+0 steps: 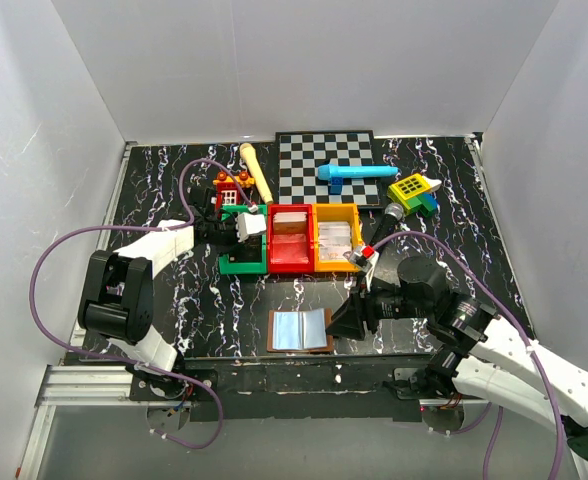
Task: Take the credit cards out of the card holder
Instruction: Place the credit card in the storage box.
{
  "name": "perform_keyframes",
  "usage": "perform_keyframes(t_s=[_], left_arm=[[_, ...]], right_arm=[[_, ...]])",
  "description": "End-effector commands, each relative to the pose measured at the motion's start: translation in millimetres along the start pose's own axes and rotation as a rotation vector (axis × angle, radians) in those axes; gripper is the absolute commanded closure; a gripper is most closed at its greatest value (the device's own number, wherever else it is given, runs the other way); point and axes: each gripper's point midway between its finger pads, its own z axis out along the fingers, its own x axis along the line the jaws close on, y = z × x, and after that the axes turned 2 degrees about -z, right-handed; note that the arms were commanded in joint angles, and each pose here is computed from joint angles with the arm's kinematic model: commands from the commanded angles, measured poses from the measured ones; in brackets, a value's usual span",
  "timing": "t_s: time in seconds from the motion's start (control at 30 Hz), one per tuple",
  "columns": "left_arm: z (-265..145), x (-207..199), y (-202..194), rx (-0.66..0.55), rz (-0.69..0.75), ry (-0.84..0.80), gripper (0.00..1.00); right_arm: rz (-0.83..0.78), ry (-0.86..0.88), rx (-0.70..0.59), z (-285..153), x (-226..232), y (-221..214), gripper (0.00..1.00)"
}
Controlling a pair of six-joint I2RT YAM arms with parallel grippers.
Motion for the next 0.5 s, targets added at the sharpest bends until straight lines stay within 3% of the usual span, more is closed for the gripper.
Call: perform_keyframes(t_s=[0.0,0.3,0.47], left_arm=[[-3.3,15.5,14.4,-0.026,0.032,0.04,0.81],[-11.1,24.4,25.5,-0.032,0.052,0.079,0.8],[-44.5,55.2,57.1,-0.033,0.029,0.24,0.8]], right_arm=[[-0.046,0.036,-0.04,-0.7,9.9,14.9,0.44],[-0.044,0.038,-0.035,0.7,10.0,16.2,0.44],[-0.051,0.026,-0.037,0.9,9.0,19.0,0.44]])
